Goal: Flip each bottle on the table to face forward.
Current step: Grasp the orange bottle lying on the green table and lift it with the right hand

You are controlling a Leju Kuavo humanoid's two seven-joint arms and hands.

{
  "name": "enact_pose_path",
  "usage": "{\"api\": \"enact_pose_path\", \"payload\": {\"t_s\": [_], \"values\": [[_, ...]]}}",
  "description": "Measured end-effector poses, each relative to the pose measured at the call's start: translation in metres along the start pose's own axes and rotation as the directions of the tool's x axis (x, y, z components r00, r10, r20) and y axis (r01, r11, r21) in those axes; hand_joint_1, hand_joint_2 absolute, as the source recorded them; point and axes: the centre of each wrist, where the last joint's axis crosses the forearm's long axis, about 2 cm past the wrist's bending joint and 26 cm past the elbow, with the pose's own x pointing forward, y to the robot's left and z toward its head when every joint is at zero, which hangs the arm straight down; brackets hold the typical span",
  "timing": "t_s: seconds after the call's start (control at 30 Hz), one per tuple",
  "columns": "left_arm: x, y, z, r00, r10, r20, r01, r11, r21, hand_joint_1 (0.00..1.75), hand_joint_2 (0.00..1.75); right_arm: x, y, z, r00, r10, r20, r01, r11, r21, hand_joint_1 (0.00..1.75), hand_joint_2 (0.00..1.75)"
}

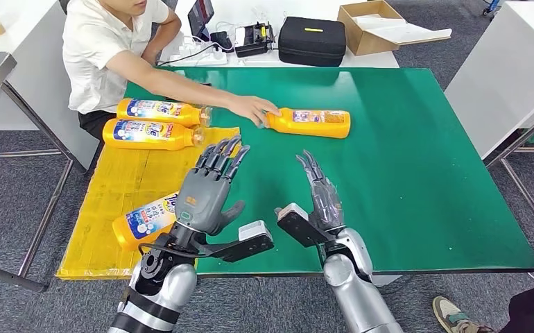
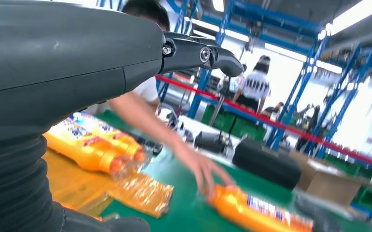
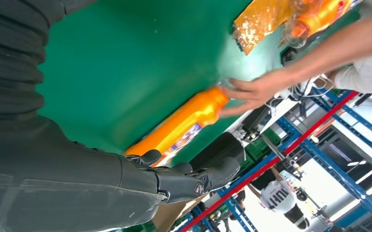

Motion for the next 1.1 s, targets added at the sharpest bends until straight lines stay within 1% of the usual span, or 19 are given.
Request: {"api": "enact_pose_path", "payload": {"t_s": [0.03,0.07,0.1,0.13,0.17,0.2,0.23,0.27,0.3,0.37,0.47,0.53,0.67,0.8,0.97,1.1], "values": [[0.001,0.002,0.001,0.999,0.036,0.006,-0.037,0.999,0.02,0.0,1.75,0.0,-0.001,0.001,1.0,0.028,-0.013,-0.028,1.0,-0.004,0.0,1.75],[0.002,0.003,0.003,0.994,0.107,0.009,-0.107,0.994,0.036,0.0,1.75,0.001,-0.002,0.003,0.996,0.075,-0.037,-0.076,0.997,-0.009,0.0,1.75],[0.003,0.004,0.005,0.978,0.21,0.005,-0.21,0.977,0.044,0.0,1.75,0.0,-0.004,0.005,0.988,0.136,-0.068,-0.137,0.991,-0.01,0.0,1.75],[0.003,0.003,0.008,0.937,0.349,-0.005,-0.349,0.936,0.046,0.0,1.75,-0.001,-0.006,0.008,0.973,0.205,-0.104,-0.207,0.978,-0.008,0.0,1.75],[0.003,0.001,0.011,0.865,0.502,-0.019,-0.5,0.865,0.047,0.0,1.75,-0.004,-0.008,0.011,0.952,0.272,-0.14,-0.275,0.961,-0.005,0.0,1.75],[0.003,-0.002,0.015,0.772,0.634,-0.034,-0.632,0.773,0.054,0.0,1.75,-0.008,-0.012,0.014,0.929,0.328,-0.169,-0.333,0.943,-0.002,0.0,1.75],[0.002,-0.005,0.02,0.676,0.736,-0.045,-0.733,0.677,0.068,0.0,1.75,-0.012,-0.016,0.016,0.908,0.373,-0.192,-0.381,0.925,-0.002,0.0,1.75],[0.002,-0.009,0.024,0.598,0.8,-0.054,-0.796,0.6,0.083,0.0,1.75,-0.018,-0.02,0.019,0.888,0.41,-0.211,-0.42,0.908,-0.002,0.0,1.75],[0.001,-0.013,0.027,0.542,0.838,-0.062,-0.832,0.546,0.096,0.0,1.75,-0.023,-0.025,0.021,0.868,0.442,-0.226,-0.454,0.891,-0.001,0.0,1.75],[0.001,-0.019,0.032,0.483,0.872,-0.078,-0.866,0.488,0.106,0.0,1.75,-0.033,-0.033,0.022,0.835,0.487,-0.254,-0.502,0.865,0.01,0.0,1.75],[0.0,-0.025,0.037,0.457,0.884,-0.097,-0.878,0.465,0.11,0.0,1.75,-0.045,-0.041,0.023,0.806,0.518,-0.287,-0.533,0.846,0.029,0.0,1.75],[0.0,-0.026,0.038,0.466,0.877,-0.116,-0.871,0.477,0.116,0.0,1.75,-0.05,-0.043,0.024,0.791,0.525,-0.315,-0.538,0.841,0.05,0.0,1.75],[-0.002,-0.026,0.04,0.486,0.851,-0.198,-0.845,0.516,0.144,0.0,1.75,-0.061,-0.044,0.03,0.766,0.519,-0.381,-0.523,0.846,0.101,0.0,1.75],[-0.004,-0.026,0.042,0.48,0.847,-0.228,-0.841,0.518,0.157,0.0,1.75,-0.066,-0.044,0.034,0.756,0.513,-0.407,-0.513,0.85,0.119,0.0,1.75],[-0.006,-0.029,0.046,0.443,0.856,-0.266,-0.853,0.494,0.169,0.0,1.75,-0.073,-0.043,0.039,0.729,0.5,-0.467,-0.458,0.864,0.208,0.0,1.75],[-0.007,-0.031,0.047,0.437,0.854,-0.282,-0.856,0.491,0.16,0.0,1.75,-0.081,-0.042,0.045,0.711,0.482,-0.513,-0.404,0.876,0.263,0.0,1.75]]}}
